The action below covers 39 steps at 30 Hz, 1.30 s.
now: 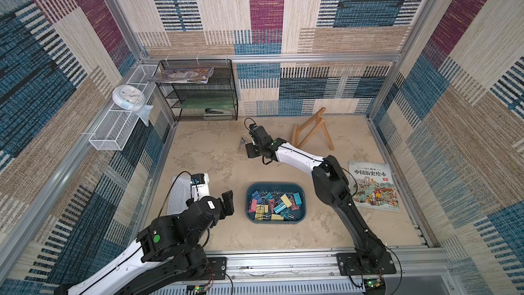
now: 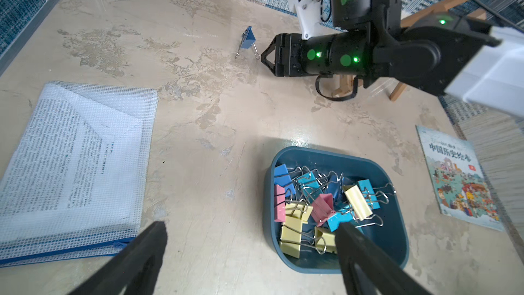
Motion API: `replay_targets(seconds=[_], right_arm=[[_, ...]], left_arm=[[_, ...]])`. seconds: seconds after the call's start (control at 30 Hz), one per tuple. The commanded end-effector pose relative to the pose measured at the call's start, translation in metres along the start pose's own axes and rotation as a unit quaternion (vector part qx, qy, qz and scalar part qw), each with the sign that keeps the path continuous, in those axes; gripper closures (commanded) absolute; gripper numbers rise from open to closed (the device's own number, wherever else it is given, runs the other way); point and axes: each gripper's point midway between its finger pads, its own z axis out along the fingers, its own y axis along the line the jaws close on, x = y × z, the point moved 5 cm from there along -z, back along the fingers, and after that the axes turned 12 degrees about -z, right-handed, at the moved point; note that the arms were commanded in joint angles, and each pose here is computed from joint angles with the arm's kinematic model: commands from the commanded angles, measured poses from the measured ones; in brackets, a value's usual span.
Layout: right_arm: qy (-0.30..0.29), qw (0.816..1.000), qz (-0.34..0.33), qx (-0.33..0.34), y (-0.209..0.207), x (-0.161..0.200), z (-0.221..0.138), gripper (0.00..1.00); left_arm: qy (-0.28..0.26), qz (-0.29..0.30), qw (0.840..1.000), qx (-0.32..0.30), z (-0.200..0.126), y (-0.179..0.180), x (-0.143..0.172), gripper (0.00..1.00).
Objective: Put the binder clips in the storage box
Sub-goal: Pick up the binder clip at the center of the board.
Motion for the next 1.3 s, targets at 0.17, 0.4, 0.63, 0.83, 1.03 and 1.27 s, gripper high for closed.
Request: replay_targets(seconds=[0.17,0.4,0.63,0.83,1.03,1.27], right_arm=[[0.002,0.999,-0.05,0.019,-0.003,0.01,0.037,0.43],[-0.029,0.997,-0.069,0.013,0.0,0.005,0.06,0.52],[-0.051,0.996,-0.071,0.018,-0.001,-0.004,0.063,0.76],[-0.065,0.995,-0.08,0.011,-0.002,-0.029,0.03,1.0],[-0.08,0.994,-0.077,-0.006,-0.004,-0.051,-0.045,1.0],[-0.098,0.994,-0.04,-0.033,-0.013,-0.027,-0.167,1.0]], left_arm=[[0.016,0.035,0.999,0.028,0.01,-0.018,0.005,0.01],[0.014,0.029,0.999,0.029,0.014,-0.021,0.007,0.01],[0.006,0.017,0.999,0.027,0.015,-0.019,0.006,0.01],[0.008,0.009,1.0,0.028,0.018,-0.019,0.008,0.01],[0.019,0.0,0.999,0.033,0.019,-0.02,0.013,0.01],[0.027,-0.003,0.999,0.045,0.02,-0.025,0.014,0.01]])
